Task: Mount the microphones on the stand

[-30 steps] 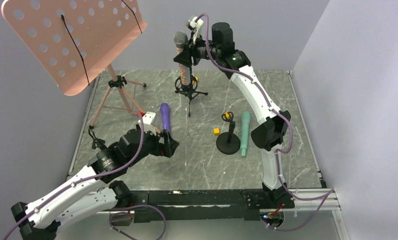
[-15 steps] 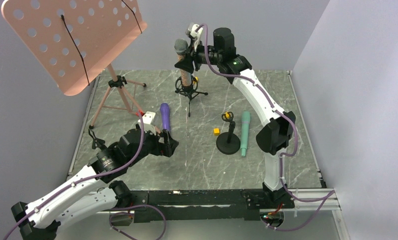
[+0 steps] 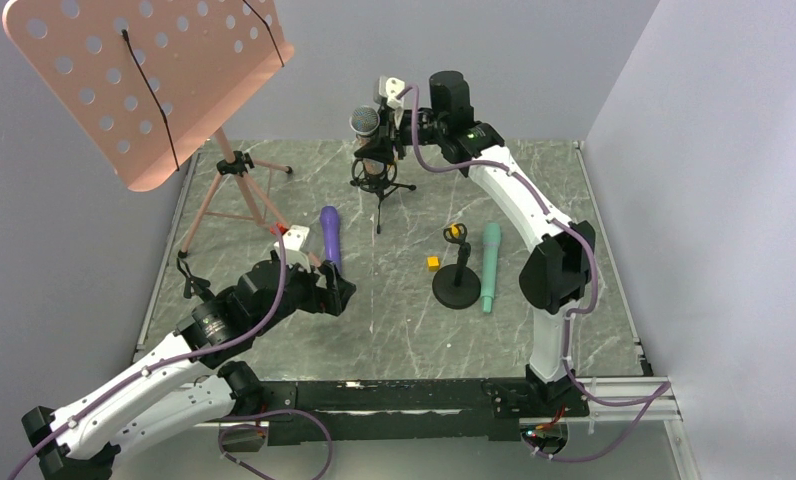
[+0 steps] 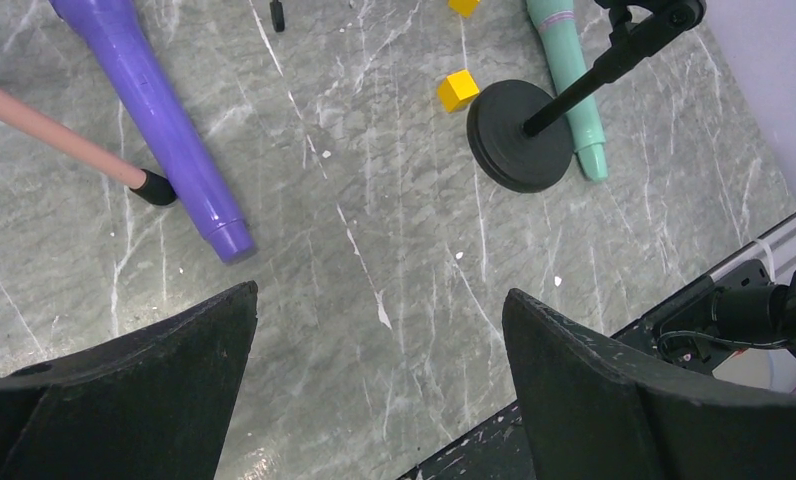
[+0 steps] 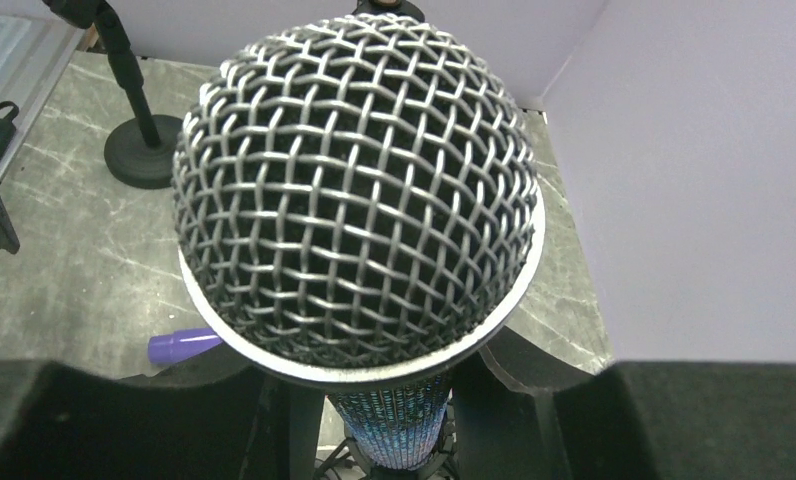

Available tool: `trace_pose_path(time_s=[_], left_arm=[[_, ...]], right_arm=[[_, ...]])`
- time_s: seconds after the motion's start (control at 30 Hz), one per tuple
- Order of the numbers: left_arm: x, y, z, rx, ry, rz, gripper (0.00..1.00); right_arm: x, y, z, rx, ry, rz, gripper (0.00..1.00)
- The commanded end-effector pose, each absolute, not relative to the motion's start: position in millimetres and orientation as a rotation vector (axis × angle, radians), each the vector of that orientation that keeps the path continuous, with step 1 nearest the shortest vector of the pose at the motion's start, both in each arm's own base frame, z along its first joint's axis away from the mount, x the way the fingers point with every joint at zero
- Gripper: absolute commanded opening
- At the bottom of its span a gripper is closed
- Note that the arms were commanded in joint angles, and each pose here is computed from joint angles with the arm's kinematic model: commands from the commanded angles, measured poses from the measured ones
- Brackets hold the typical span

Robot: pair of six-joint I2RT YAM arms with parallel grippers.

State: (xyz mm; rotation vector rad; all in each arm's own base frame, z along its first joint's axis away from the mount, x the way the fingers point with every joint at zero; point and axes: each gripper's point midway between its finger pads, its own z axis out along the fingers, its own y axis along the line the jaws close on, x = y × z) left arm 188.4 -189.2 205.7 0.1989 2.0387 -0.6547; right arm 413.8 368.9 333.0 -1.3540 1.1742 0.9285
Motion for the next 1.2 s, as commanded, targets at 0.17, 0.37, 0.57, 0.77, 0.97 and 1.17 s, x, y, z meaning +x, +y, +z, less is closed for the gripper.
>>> trace_pose_path(time_s=[0.17, 0.37, 0.57, 0.77, 0.97, 1.17], left_arm=[[191, -196, 210, 0.182, 2.019, -0.693, 0.96], [192, -197, 209, 0.184, 2.022, -0.694, 0.96], [191, -197, 204, 0.187, 2.028, -0.691, 0.96], [191, -197, 206, 0.190, 2.022, -0.694, 0.96], [191, -198, 210, 0.192, 2.019, -0.700, 0.97], [189, -196, 212, 0.184, 2.011, -0.712, 0.98]], right_arm=[[429, 358, 263, -1.232, 1.429, 1.014, 0.08], [443, 361, 240, -1.161, 1.552, 1.023, 0.08], [437, 357, 221, -1.181, 1.599, 1.026, 0.13], [423, 356, 269, -1.183, 1.492, 1.035, 0.55], [422, 355, 322, -1.139, 1.452, 1.043, 0.89], [408, 351, 353, -1.130, 1.434, 1.064, 1.00]])
